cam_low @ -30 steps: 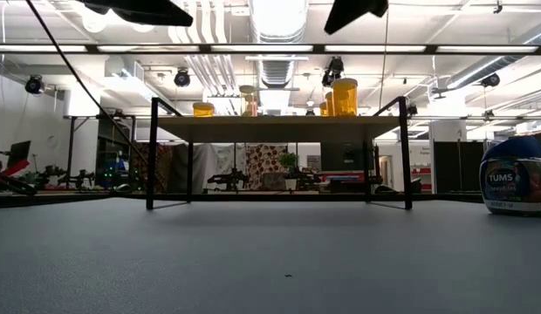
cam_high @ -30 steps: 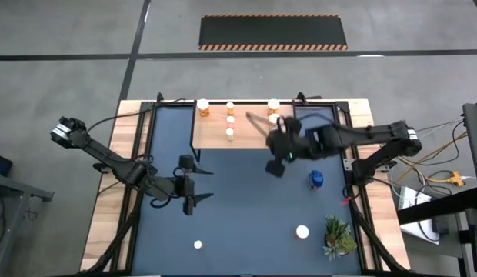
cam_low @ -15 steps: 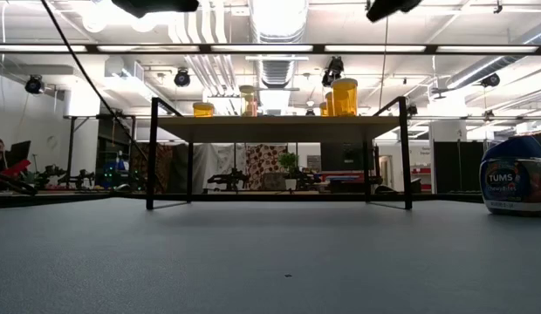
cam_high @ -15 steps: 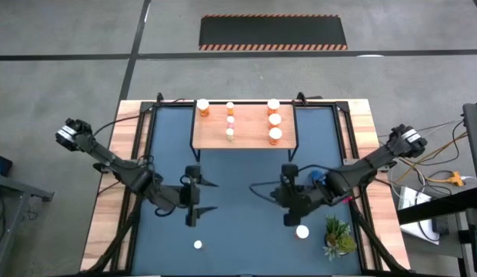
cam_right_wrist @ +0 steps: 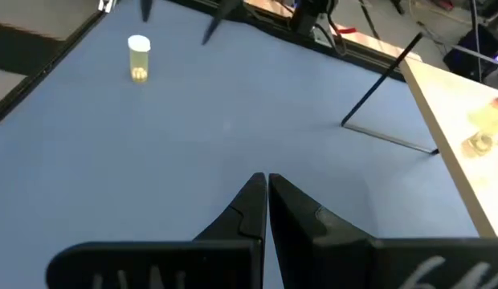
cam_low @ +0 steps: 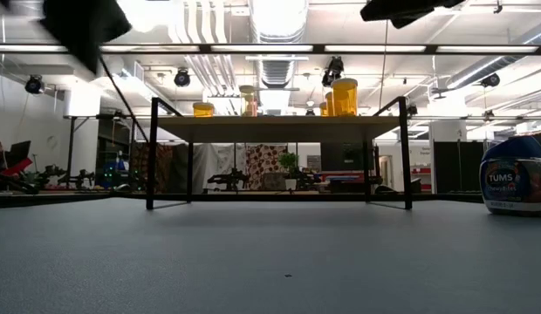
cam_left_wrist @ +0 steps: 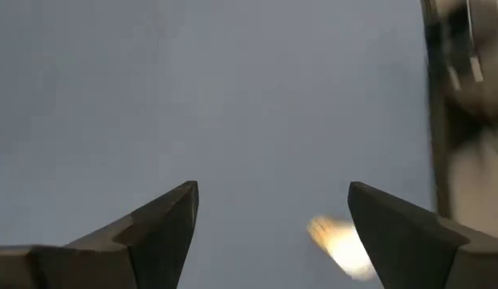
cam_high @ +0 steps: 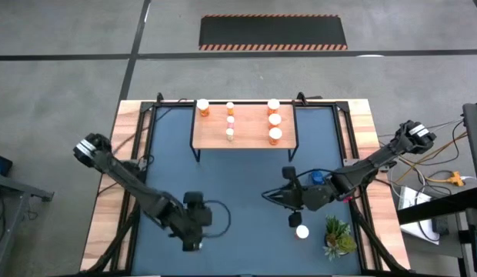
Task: Pick and place medicine bottles onto shelf by color
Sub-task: Put the small pill bottle on the shelf
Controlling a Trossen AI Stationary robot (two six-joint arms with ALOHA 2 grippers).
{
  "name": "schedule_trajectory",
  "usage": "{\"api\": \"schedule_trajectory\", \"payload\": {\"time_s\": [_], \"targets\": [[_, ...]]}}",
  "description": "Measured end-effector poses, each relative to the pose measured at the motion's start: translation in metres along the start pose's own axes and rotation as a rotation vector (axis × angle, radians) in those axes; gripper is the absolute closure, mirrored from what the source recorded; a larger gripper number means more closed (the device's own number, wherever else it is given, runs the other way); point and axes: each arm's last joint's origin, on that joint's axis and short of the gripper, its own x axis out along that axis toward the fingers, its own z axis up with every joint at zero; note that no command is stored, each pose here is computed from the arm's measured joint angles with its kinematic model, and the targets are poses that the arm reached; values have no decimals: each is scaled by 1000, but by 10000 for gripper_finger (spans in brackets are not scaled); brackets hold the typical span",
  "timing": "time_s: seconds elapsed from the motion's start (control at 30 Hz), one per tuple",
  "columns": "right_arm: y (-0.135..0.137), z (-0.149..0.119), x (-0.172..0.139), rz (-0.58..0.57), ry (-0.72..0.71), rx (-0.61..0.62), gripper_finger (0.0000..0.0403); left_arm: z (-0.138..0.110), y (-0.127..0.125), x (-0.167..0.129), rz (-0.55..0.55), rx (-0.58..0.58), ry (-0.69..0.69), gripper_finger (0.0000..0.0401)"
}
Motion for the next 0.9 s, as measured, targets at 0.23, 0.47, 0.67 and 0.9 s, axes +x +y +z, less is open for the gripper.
{"api": "schedule_trajectory", "payload": {"time_s": [0.23,0.47,0.67,0.9], "targets": [[1,-8,2,0,-14,16,394,-12,-26,26,-78,-80,334,104],[2,-9,3,0,-8,37,394,-8,-36,33,-111,-96,317,128],[2,-9,3,0,-7,41,394,-14,-32,40,-54,-114,285,131],[2,-11,4,0,-4,44,394,-22,-30,49,-66,-147,275,132]]}}
